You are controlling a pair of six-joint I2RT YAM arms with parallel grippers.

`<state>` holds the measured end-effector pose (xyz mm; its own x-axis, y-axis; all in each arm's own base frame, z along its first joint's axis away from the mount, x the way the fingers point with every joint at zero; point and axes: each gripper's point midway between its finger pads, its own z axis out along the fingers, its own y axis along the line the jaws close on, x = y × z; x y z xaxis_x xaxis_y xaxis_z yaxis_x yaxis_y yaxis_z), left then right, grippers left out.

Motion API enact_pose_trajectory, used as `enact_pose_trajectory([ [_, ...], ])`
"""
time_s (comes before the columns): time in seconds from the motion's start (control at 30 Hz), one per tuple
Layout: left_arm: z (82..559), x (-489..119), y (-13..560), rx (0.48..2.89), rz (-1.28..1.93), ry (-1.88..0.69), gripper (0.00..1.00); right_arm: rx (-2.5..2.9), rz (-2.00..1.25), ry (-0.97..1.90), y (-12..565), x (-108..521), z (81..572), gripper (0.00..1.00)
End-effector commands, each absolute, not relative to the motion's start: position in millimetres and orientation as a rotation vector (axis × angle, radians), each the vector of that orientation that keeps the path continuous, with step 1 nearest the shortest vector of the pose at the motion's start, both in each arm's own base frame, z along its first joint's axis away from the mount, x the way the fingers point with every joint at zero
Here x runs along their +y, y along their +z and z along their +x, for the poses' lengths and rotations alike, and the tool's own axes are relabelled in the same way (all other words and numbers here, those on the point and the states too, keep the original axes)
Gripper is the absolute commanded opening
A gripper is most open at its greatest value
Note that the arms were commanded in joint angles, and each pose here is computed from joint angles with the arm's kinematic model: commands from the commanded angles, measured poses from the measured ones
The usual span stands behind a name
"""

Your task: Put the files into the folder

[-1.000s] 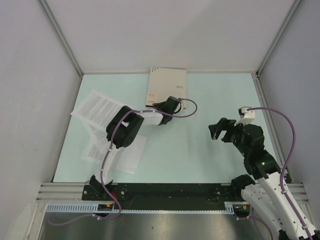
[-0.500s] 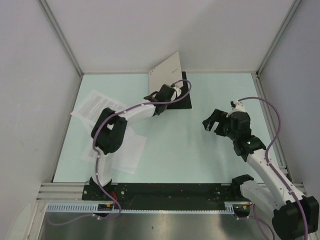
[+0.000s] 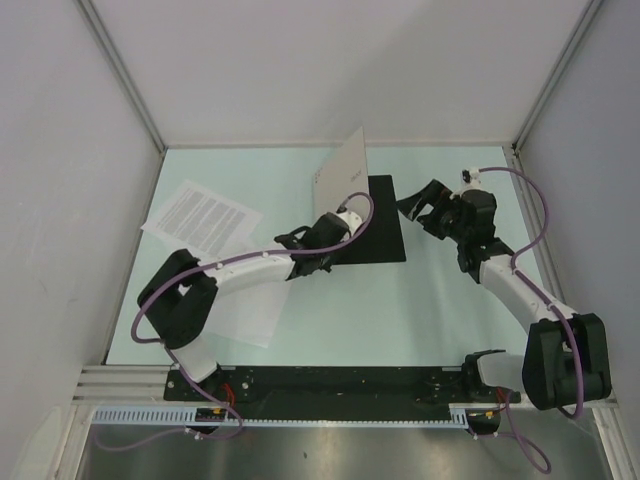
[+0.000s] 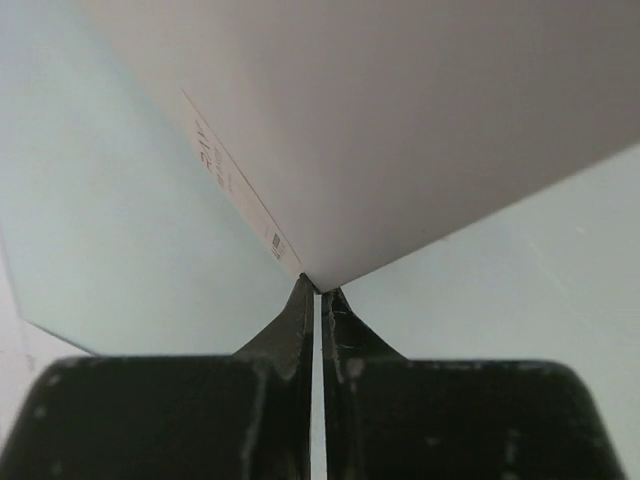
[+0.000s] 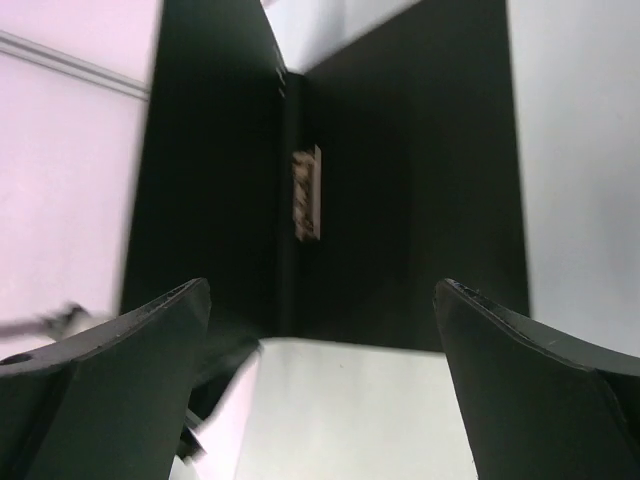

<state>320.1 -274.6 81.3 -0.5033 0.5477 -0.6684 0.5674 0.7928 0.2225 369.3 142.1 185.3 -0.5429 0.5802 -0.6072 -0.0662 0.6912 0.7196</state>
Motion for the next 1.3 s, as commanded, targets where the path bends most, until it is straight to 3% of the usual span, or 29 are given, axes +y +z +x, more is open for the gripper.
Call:
enact_pose_trajectory([
  [0.0,295,-316,102,2.167,0.745,-0.257,0.0,1.824,0.324,0.928,239,149,383,1.0],
  [0.2,282,-336,100,2.162,0.793,-0.312,0.0,1.798,0.216,0.849,248,159,386,0.99],
  [0.67,265,-353,89,2.156,0.835,-0.343,0.0,1.814,0.063,0.734,248,192,375,0.85],
  [0.8,263,-354,91,2.154,0.826,-0.36,0.0,1.865,0.028,0.771,234,207,373,0.64],
  [0.9,261,-356,93,2.167,0.798,-0.387,0.0,1.885,0.006,0.801,226,218,371,0.58],
  [1.0,256,-359,95,2.185,0.785,-0.429,0.03,1.875,-0.055,0.857,228,229,367,0.35],
  [1.1,247,-361,104,2.187,0.771,-0.505,0.11,1.873,-0.056,0.79,226,221,371,0.14],
  [1.2,227,-367,129,2.145,0.78,-0.672,0.3,1.864,-0.069,0.666,228,203,372,0.0],
  [1.23,223,-367,138,2.126,0.772,-0.715,0.41,1.867,-0.075,0.621,231,196,369,0.0],
  [1.27,220,-366,147,2.104,0.743,-0.749,0.46,1.864,-0.08,0.584,233,190,367,0.0],
])
